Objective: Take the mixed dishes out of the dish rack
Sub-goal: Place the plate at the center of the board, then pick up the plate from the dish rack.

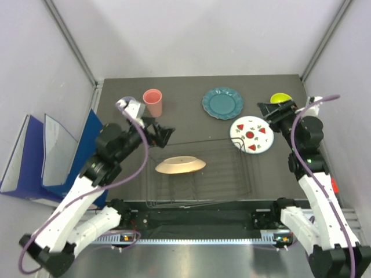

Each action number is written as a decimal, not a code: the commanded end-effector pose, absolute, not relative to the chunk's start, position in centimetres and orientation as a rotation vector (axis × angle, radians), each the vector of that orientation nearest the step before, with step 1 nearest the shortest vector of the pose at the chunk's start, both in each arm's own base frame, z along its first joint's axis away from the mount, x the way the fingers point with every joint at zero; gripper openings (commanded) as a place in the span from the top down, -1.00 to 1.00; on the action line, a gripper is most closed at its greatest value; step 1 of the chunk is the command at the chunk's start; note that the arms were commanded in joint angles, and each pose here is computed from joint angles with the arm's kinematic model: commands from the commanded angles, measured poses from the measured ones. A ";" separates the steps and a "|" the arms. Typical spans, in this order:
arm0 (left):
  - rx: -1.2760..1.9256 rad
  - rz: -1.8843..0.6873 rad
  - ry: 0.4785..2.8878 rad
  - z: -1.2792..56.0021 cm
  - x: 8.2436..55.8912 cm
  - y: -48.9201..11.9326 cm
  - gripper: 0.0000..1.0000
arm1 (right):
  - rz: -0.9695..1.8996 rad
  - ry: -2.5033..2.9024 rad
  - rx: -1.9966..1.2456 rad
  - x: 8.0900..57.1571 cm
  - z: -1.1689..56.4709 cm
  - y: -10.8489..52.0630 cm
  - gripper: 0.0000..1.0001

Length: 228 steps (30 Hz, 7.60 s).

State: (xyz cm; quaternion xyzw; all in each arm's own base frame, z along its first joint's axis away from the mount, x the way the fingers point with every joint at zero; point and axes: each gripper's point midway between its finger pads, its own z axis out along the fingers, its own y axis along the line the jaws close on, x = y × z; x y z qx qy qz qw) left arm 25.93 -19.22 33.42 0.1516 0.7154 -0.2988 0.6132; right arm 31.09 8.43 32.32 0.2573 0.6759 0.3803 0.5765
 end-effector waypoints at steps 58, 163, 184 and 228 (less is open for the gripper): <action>0.948 -0.184 1.535 34.7 25.3 -29.1 -0.89 | 0.841 1.686 0.228 32.5 30.2 14.6 -0.24; 1.138 0.182 1.441 24.0 18.6 -21.0 1.00 | 0.936 1.856 0.284 33.7 22.8 16.7 -0.18; 0.895 0.035 1.250 40.3 19.1 -22.6 1.00 | 0.922 1.710 0.286 33.8 30.7 14.6 -0.18; -0.027 -1.355 1.540 41.8 28.8 -24.7 1.00 | 1.165 1.560 0.128 26.1 34.8 16.1 -0.76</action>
